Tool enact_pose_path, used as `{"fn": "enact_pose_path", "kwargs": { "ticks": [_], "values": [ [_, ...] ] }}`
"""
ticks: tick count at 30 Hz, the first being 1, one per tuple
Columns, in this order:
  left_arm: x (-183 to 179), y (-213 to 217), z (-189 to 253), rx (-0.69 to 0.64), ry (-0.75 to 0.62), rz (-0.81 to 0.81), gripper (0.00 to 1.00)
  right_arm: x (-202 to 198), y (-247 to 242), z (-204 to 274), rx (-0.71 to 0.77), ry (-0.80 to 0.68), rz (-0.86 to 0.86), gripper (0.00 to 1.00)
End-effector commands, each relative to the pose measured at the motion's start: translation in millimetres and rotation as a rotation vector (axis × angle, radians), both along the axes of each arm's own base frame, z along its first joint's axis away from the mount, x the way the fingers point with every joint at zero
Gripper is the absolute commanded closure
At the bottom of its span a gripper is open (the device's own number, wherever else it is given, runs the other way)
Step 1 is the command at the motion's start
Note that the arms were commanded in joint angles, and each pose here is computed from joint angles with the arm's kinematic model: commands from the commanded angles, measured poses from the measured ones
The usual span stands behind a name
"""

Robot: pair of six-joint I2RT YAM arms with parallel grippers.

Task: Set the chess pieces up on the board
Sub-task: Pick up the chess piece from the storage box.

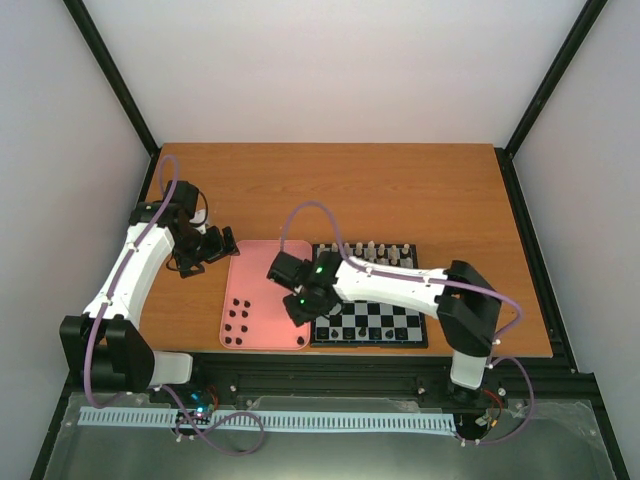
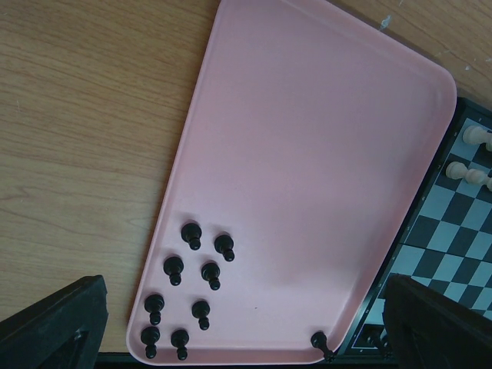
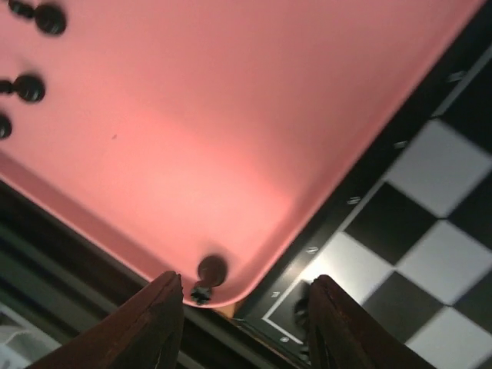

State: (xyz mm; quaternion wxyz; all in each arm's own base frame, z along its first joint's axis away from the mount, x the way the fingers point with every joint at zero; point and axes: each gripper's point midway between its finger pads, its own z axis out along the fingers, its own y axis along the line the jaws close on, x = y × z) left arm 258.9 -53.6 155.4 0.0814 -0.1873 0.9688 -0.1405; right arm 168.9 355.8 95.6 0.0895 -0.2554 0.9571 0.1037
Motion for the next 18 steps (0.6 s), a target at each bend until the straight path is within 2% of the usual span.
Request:
{"fn": "enact_pose_path", "kwargs": {
  "ticks": [1,6,18],
  "values": [
    [0.1,1.5,5.7,0.008,-0.029,-0.018,0.0,-22.3,20.8,-9.9,0.023,0.066,0.071,0.55],
    [0.1,1.3,5.2,0.005,-0.027,-0.017,0.0,-36.8,25.9,-29.3,0.013,0.137,0.133,0.55],
    [2.6,0.9,3.4,0.004,-0.024,-0.019,0.0,-45.8,33.7,-51.3,-0.017,0.198,0.176,0.57]
  ]
}}
